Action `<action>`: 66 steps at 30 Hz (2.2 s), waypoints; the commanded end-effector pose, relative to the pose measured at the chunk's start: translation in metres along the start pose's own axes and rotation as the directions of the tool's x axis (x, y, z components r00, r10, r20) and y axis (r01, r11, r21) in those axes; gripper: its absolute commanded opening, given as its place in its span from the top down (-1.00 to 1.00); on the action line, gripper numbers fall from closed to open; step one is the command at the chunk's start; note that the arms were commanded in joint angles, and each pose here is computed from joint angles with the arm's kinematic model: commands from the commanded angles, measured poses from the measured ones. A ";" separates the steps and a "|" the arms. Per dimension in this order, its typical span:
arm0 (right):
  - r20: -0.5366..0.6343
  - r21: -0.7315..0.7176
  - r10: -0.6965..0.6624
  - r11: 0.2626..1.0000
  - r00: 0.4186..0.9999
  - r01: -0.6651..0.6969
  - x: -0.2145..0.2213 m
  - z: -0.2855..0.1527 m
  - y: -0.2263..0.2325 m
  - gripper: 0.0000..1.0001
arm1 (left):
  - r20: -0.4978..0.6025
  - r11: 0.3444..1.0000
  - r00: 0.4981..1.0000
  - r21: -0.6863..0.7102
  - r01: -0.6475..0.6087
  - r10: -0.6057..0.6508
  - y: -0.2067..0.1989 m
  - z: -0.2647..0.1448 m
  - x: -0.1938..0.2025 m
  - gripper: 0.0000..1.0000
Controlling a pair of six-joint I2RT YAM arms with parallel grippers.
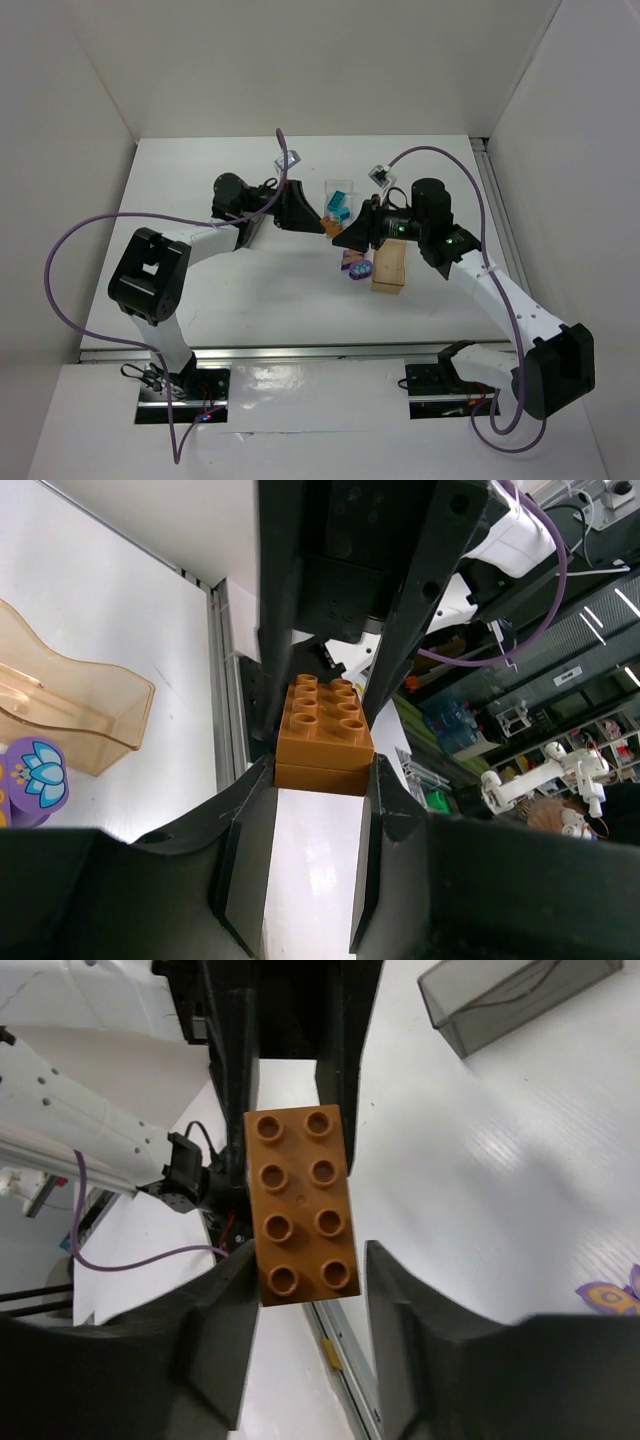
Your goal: Sort the legos into containers by color
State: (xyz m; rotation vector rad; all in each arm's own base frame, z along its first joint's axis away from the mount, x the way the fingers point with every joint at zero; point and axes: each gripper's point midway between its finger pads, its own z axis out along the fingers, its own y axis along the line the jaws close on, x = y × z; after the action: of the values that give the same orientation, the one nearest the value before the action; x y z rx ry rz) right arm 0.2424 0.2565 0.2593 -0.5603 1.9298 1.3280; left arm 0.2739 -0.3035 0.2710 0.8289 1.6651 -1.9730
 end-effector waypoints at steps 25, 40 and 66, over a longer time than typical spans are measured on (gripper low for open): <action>0.023 -0.110 -0.091 0.990 0.996 0.093 -0.036 0.009 0.018 -0.50 | -0.063 0.978 0.976 0.032 -0.205 0.207 -0.011 -0.007 -0.007 1.00; 0.028 -0.087 -0.027 0.996 0.999 0.029 -0.029 0.011 0.008 0.61 | -0.061 0.974 0.973 0.035 -0.223 0.224 -0.015 -0.007 -0.008 1.00; 0.384 0.798 0.110 0.459 0.917 -0.390 -0.011 -0.106 -0.179 0.70 | 0.011 0.801 0.995 -0.594 -0.076 0.102 0.064 -0.031 -0.038 1.00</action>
State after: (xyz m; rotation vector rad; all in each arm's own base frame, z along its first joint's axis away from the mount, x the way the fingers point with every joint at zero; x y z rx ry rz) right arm 0.3396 0.1612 0.2072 0.2137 2.1316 0.8034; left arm 0.3387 -0.2984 0.2604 0.6572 1.8359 -1.6058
